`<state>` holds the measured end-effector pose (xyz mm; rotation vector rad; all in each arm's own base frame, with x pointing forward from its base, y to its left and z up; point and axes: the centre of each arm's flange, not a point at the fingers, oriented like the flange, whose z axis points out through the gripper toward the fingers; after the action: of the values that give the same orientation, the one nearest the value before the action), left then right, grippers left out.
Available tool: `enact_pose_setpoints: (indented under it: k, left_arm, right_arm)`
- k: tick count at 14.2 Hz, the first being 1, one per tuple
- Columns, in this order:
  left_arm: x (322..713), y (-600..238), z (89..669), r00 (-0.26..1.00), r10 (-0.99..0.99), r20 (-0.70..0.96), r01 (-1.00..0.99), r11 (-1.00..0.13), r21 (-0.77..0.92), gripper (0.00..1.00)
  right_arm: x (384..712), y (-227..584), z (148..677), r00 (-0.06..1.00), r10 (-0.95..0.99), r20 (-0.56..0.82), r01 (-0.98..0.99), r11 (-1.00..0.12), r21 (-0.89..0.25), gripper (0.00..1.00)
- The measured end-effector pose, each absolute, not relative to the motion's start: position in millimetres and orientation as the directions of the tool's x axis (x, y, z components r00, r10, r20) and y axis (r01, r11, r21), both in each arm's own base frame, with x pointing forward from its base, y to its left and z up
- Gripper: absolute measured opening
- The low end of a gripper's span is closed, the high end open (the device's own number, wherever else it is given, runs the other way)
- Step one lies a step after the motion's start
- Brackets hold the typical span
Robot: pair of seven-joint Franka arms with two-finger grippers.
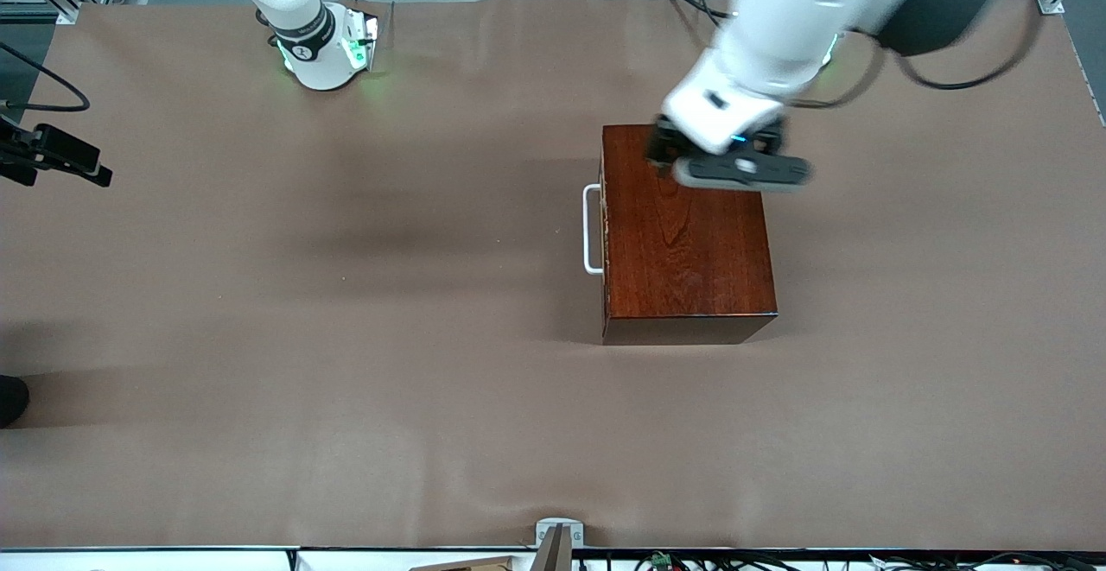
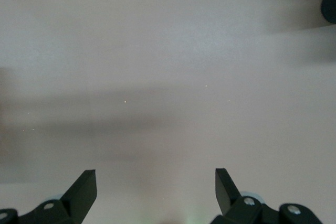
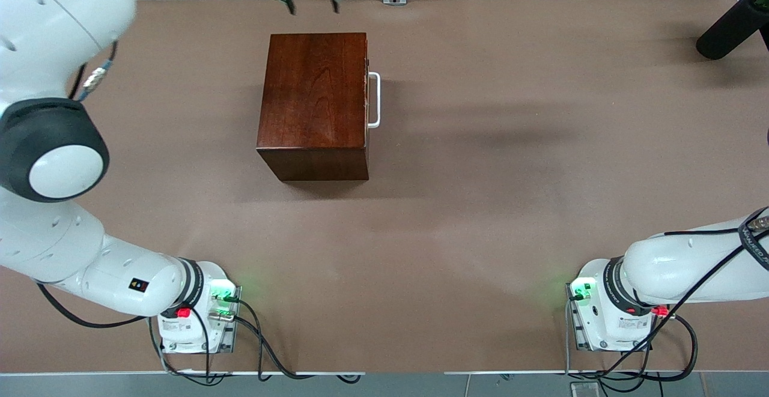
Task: Open drawer, take yellow block, close drawer
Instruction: 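Reach the left gripper across the box toward the metal drawer handle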
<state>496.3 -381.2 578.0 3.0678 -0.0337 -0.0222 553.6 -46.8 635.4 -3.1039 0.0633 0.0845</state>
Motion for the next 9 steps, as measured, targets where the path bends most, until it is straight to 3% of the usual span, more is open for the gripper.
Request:
enact_pose_setpoints:
  k: [5, 9]
  left_arm:
    - [435.9, -497.9, 538.5, 0.999, 0.023, -0.044, 0.025, -0.999, 0.031, 1.0]
    - [415.7, -538.9, 475.2, 0.999, -0.012, -0.04, -0.016, -0.995, -0.101, 1.0]
  right_arm:
    - [553.6, -46.8, 635.5, 0.998, -0.04, -0.055, -0.042, -0.999, -0.035, 1.0]
    - [553.9, -46.9, 635.7, 0.998, -0.04, -0.052, -0.042, -0.999, -0.035, 1.0]
